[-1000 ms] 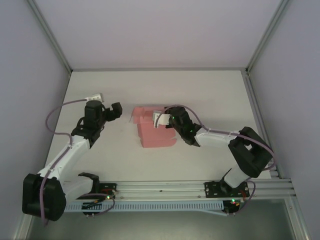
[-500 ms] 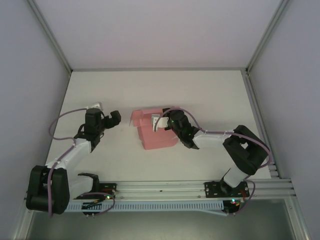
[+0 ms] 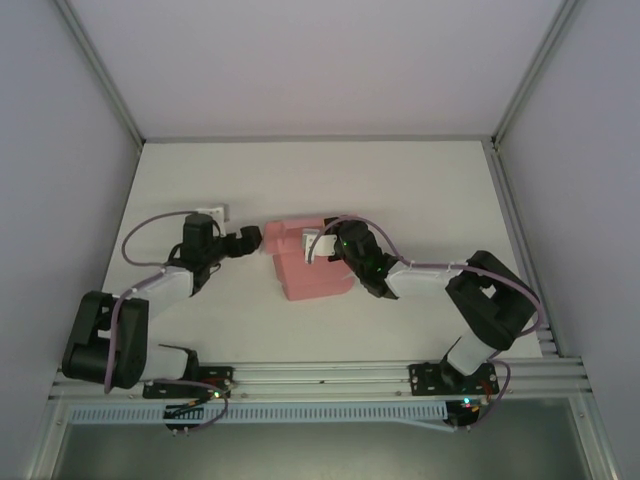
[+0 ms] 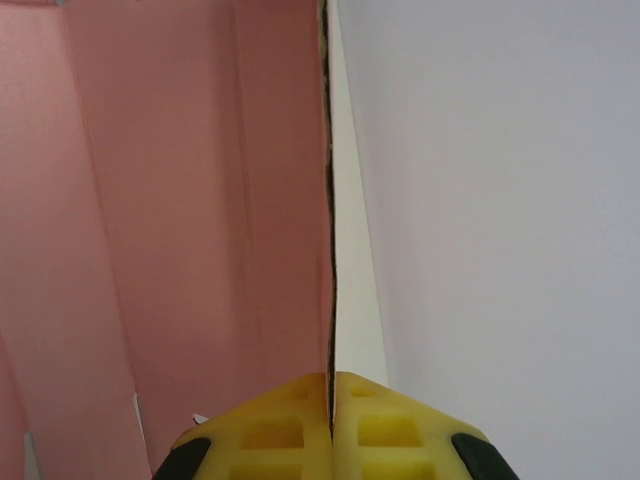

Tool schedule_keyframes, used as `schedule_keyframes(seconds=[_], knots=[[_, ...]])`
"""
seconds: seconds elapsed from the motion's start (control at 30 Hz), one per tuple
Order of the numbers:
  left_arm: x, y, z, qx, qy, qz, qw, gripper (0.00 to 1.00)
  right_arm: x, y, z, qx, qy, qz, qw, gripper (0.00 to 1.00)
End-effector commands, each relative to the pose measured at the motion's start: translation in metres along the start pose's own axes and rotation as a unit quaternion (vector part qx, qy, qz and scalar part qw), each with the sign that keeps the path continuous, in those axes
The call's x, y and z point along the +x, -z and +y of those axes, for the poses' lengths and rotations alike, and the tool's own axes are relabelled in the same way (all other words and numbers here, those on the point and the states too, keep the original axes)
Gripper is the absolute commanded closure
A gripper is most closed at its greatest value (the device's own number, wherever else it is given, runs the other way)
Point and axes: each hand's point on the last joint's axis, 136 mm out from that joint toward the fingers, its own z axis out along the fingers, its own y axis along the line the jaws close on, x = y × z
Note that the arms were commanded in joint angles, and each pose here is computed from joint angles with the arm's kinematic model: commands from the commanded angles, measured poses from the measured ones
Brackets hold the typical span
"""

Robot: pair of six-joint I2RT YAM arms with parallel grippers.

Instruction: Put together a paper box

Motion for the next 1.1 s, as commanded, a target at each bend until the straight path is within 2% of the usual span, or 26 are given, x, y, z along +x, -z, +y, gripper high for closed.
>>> schedule_keyframes(seconds=[0.0,0.13,0.4,0.67,0.93,1.07], knots=[[-0.009,-0.004,-0.046,0.080,-0.084,-0.008,0.993,0.08,-0.009,0.005,-0.007,0.007,-0.018,-0.014,1.000,1.00],[0.003,-0.008,-0.068,0.104,-0.123,0.009,0.987,0.13,-0.009,0.005,-0.011,0.011,-0.021,-0.011,1.000,1.00],[0.005,-0.004,-0.089,0.130,-0.147,0.004,0.981,0.20,-0.004,0.003,-0.006,-0.003,-0.020,0.004,1.000,1.00],[0.008,0.007,-0.116,0.200,-0.157,0.005,0.967,0.20,-0.004,0.002,-0.003,-0.011,-0.027,0.008,1.000,1.00],[0.015,-0.009,-0.113,0.190,-0.144,0.024,0.971,0.19,-0.006,0.007,-0.005,-0.016,-0.039,0.001,0.999,1.00],[0.021,-0.003,-0.118,0.190,-0.164,0.023,0.968,0.16,-0.001,0.007,-0.009,-0.006,-0.035,0.016,0.999,1.00]])
